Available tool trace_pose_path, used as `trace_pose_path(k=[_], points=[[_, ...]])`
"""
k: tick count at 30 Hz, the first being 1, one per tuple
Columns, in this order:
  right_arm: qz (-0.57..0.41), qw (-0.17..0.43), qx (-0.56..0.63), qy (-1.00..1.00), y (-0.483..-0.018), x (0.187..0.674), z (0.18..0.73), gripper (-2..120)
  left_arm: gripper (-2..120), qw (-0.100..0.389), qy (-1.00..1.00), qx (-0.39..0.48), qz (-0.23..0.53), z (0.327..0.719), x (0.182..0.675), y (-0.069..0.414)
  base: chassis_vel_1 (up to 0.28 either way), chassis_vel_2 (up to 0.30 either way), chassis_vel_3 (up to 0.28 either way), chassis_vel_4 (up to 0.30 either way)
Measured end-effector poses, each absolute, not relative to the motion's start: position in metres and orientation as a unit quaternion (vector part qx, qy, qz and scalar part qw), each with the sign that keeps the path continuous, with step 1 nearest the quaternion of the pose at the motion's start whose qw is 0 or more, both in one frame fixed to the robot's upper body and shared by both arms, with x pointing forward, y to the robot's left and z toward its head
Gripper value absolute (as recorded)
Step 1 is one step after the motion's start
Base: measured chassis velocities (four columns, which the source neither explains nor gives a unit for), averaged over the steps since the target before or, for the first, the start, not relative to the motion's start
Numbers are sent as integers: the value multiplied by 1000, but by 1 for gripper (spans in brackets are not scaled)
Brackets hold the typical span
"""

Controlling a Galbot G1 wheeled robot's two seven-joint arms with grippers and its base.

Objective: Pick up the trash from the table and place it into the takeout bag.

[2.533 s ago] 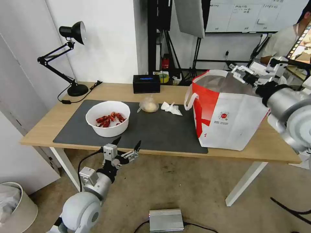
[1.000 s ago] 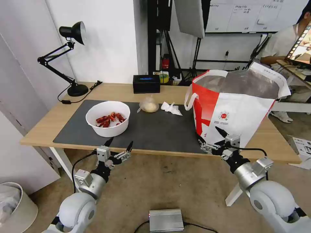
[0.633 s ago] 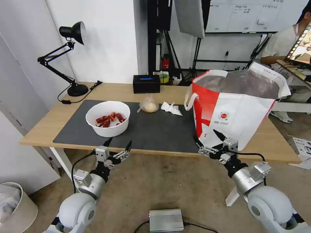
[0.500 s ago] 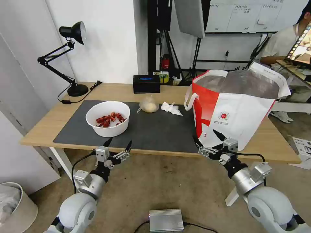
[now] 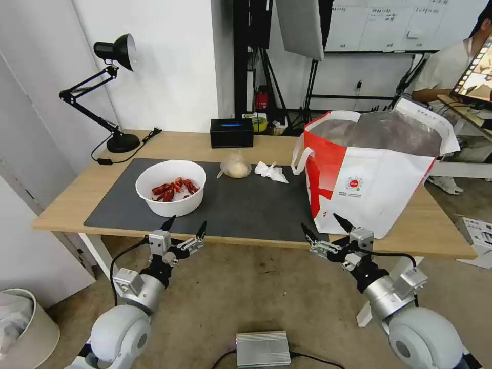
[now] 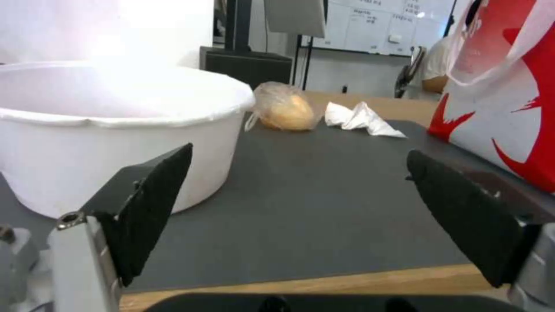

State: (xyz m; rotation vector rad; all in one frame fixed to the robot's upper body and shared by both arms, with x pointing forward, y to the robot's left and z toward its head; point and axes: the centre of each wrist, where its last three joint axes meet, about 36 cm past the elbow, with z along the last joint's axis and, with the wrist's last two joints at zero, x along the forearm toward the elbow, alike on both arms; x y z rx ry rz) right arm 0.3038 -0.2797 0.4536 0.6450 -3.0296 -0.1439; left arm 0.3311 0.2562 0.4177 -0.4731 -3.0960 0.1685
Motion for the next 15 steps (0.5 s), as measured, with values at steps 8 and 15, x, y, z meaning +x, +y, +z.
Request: trace_pose_path(k=[8,15], points=[[-56,26,206,-977,-275,301,452,100,100,6,-987,-152,47,416,332,259,0,0,0,0],[-71,33,215,-973,-262,300,460,100,100,2,-987,-152,49,418,330,258,0,0,0,0]])
